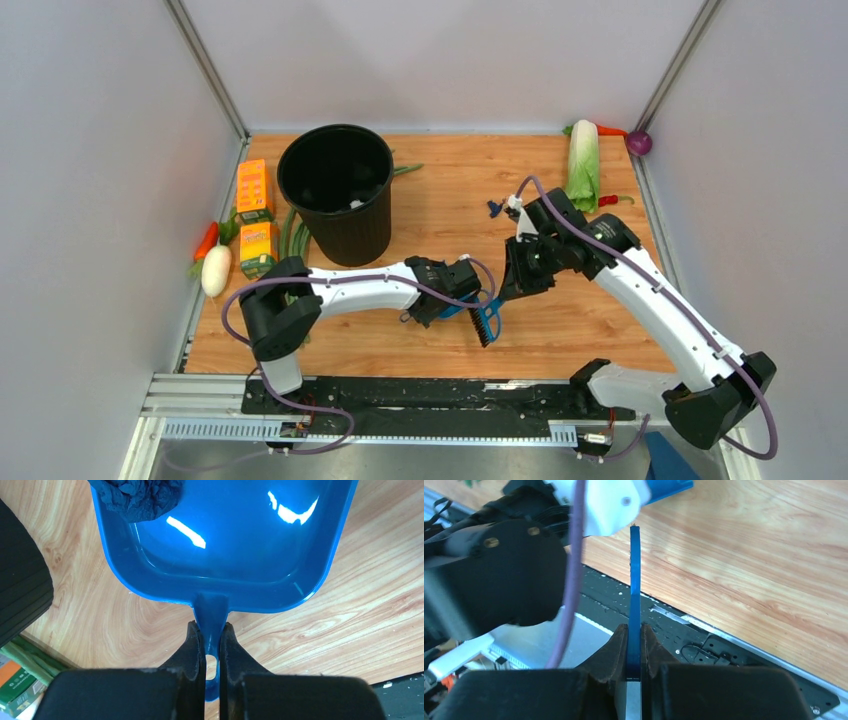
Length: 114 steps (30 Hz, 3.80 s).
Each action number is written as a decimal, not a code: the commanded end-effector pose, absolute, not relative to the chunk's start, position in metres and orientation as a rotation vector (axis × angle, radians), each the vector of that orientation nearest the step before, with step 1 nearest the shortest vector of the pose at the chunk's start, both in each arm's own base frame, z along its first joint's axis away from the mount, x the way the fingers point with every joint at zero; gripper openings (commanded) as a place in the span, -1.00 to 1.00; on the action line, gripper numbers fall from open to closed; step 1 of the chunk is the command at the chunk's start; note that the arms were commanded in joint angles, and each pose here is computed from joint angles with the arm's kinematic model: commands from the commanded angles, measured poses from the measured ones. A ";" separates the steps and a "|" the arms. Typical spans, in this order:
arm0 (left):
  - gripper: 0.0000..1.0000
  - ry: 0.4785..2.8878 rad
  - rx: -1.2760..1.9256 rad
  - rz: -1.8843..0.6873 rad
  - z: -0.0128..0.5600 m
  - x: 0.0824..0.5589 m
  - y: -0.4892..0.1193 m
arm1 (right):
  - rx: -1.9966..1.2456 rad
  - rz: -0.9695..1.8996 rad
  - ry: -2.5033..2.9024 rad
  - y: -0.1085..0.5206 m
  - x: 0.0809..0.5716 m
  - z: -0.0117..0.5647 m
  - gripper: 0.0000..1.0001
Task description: Sweep away the paper scraps from the table
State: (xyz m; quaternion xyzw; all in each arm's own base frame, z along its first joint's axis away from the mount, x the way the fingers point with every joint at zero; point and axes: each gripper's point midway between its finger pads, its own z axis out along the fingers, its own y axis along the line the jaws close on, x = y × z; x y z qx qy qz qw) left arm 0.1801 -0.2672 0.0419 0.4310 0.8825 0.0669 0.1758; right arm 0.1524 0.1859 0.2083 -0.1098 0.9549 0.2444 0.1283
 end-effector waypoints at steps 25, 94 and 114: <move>-1.00 2.366 1.041 -0.013 0.177 0.199 -0.304 | 0.231 0.185 2.681 0.107 0.173 0.213 -1.00; -1.00 2.142 -0.264 -1.301 0.379 0.297 -0.196 | 0.251 0.358 2.686 0.146 0.197 0.201 -1.00; -1.00 1.564 -0.467 -1.934 0.443 0.303 -0.173 | 0.253 0.353 2.699 0.147 0.198 0.196 -1.00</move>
